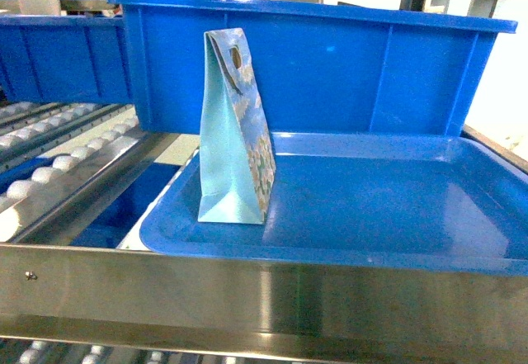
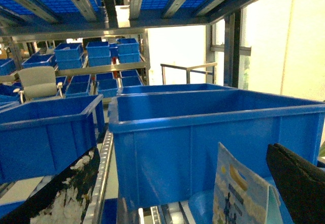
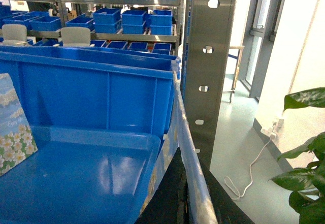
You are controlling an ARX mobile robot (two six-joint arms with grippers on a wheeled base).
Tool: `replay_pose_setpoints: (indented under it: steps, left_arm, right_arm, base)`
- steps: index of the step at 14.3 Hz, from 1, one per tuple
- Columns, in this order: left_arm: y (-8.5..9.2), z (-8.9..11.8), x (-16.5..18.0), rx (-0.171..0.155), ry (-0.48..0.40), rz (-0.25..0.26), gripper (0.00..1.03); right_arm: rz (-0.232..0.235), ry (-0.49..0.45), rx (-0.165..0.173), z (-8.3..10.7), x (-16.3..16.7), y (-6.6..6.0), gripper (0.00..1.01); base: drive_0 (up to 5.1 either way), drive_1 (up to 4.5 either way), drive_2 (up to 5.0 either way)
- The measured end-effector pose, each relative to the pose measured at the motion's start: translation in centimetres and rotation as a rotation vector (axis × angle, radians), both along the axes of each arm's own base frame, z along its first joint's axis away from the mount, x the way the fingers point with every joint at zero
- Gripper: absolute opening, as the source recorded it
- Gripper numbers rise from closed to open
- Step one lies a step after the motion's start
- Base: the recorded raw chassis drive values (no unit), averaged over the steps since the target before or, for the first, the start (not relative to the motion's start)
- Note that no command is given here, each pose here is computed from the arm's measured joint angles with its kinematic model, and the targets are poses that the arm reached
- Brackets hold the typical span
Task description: Move flower gift bag to table near conveyor
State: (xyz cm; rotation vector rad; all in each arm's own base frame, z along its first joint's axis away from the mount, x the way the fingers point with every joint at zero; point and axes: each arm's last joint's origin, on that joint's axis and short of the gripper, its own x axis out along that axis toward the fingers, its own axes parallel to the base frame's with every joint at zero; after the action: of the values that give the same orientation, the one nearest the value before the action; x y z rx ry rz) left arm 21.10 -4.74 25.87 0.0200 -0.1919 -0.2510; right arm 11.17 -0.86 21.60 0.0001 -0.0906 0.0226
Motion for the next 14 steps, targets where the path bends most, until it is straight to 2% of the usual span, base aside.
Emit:
replay_pose_setpoints:
  steps: [3,5,6,7,8,9,14]
  left_arm:
    - [-2.0,1.0,1.8,0.022,0.019,-0.072,0.98]
    - [-3.7,1.5,2.5,0.024,0.023,-0.081,0.98]
    - [-4.3,1.4,2.6,0.026,0.034,-0.073,0.98]
    - [-5.6,0.8,2.7,0.039,0.039,-0.026,0.98]
    - [-6.1,0.4,2.8,0.051,0.047,0.002,0.98]
    - [-6.5,0.1,2.9,0.050,0.042,0.028,0.98]
    - [-7.4,-3.2,4.7,0.087,0.148,0.084,0.98]
  right_arm:
    - [0.000,0.000,0.000,0.0,0.0,0.0,0.02]
    - [0.000,0.000,0.000,0.0,0.0,0.0,0.02]
    - [0.000,0.000,0.000,0.0,0.0,0.0,0.02]
    - [0.000,0.000,0.000,0.0,0.0,0.0,0.02]
    - [0.000,0.000,0.000,0.0,0.0,0.0,0.02]
    - [0.000,0.000,0.000,0.0,0.0,0.0,0.02]
    - [-0.001,0.000,0.000,0.0,0.0,0.0,0.02]
  base:
    - [0.0,0.00,0.0]
    - [0.0,0.00,0.0]
    - [0.0,0.00,0.0]
    - [0.0,0.00,0.0]
    - [0.0,0.00,0.0]
    - [0.0,0.00,0.0]
    - [0.0,0.00,0.0]
